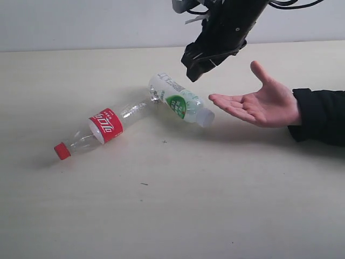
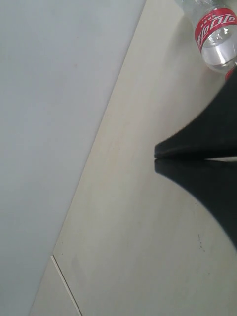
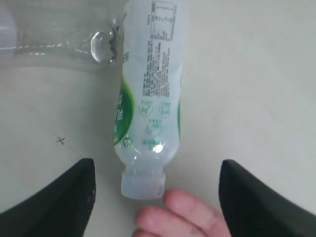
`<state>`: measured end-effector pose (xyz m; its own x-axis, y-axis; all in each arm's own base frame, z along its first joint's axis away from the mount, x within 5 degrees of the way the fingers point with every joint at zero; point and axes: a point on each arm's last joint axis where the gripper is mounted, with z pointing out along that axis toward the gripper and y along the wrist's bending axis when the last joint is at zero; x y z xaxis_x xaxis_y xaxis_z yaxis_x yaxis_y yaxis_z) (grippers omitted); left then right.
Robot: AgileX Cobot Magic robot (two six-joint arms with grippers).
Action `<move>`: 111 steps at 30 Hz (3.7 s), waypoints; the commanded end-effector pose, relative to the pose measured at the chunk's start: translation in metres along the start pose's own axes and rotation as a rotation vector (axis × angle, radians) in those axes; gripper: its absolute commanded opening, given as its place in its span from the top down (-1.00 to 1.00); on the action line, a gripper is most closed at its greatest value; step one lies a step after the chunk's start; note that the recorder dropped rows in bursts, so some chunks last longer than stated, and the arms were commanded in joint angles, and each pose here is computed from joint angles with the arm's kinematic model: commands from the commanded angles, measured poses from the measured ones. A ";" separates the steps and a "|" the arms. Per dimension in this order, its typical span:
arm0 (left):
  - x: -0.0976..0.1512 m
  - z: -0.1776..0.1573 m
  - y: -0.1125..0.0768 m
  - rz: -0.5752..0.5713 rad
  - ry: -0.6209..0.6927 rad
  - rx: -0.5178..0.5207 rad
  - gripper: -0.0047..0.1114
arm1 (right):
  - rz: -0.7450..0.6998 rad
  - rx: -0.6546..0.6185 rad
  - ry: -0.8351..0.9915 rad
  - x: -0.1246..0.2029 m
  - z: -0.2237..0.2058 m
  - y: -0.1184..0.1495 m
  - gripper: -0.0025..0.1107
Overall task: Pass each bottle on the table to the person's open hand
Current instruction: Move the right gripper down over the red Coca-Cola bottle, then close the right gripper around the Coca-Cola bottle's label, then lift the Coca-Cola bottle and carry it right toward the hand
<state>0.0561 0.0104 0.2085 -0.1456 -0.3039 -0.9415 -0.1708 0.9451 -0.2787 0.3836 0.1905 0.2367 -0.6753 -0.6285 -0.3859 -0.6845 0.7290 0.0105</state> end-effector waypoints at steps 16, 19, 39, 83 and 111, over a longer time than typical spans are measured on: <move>0.001 0.000 0.000 -0.005 -0.001 -0.001 0.92 | -0.628 0.083 0.043 -0.033 0.059 0.041 -0.33; 0.001 0.000 0.000 -0.005 -0.001 -0.001 0.92 | -0.914 0.100 -0.014 -0.044 0.062 0.077 -0.33; 0.001 0.000 0.000 -0.005 -0.001 -0.001 0.92 | -1.371 0.169 -0.017 -0.042 0.123 0.143 -0.39; 0.001 0.000 0.000 -0.005 -0.001 -0.001 0.92 | -0.413 0.188 -0.112 -0.045 -0.035 0.162 0.96; 0.001 0.000 0.000 -0.005 -0.001 -0.001 0.92 | 0.183 0.186 0.073 0.038 -0.118 0.068 0.96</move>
<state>0.0561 0.0104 0.2085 -0.1456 -0.3039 -0.9415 -0.1708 0.9451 -0.2787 0.2823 0.2082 0.3241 -0.7782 -0.5452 -0.3117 -0.5429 0.8335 -0.1025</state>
